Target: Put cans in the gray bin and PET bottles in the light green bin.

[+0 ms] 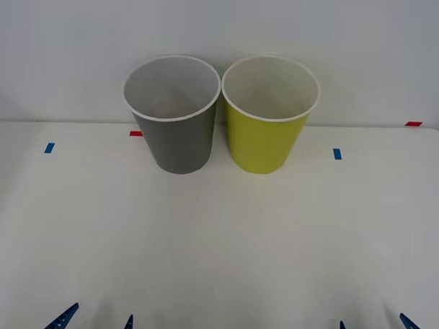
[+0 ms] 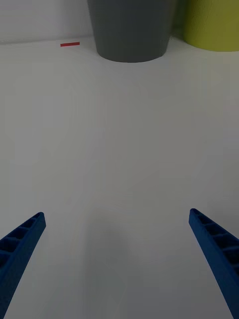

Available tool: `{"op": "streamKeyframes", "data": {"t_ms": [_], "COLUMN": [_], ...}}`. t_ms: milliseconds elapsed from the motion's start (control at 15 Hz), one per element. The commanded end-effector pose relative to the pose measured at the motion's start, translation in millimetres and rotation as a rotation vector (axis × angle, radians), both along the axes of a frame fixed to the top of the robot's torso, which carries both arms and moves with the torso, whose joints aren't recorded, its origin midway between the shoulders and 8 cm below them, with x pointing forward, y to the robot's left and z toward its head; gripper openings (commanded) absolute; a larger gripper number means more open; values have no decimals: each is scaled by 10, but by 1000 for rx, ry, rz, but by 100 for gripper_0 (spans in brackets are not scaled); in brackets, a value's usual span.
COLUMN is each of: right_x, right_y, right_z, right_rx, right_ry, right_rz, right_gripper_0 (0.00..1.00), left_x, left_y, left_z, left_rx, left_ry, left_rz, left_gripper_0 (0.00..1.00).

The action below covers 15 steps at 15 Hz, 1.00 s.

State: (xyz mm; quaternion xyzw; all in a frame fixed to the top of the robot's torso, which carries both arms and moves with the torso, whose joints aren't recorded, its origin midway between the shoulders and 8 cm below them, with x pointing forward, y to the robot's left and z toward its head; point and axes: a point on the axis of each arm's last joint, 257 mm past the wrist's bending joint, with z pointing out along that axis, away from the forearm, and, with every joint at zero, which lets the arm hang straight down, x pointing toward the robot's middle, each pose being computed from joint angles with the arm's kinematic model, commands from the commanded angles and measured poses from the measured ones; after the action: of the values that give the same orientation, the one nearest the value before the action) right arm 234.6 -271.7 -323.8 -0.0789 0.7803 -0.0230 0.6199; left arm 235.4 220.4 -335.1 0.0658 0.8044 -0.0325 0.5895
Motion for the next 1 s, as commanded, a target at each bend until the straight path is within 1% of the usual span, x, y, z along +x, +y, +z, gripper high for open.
{"op": "streamKeyframes", "data": {"t_ms": [67,1000], "right_x": [0,0], "right_y": [0,0], "right_z": [0,0], "right_rx": [0,0], "right_ry": [0,0], "right_rz": [0,0], "right_gripper_0": [100,100], "left_x": [0,0], "left_y": [0,0], "left_z": [0,0], "left_rx": [0,0], "left_ry": [0,0], "left_rz": [0,0], "left_gripper_0": [100,100]}}
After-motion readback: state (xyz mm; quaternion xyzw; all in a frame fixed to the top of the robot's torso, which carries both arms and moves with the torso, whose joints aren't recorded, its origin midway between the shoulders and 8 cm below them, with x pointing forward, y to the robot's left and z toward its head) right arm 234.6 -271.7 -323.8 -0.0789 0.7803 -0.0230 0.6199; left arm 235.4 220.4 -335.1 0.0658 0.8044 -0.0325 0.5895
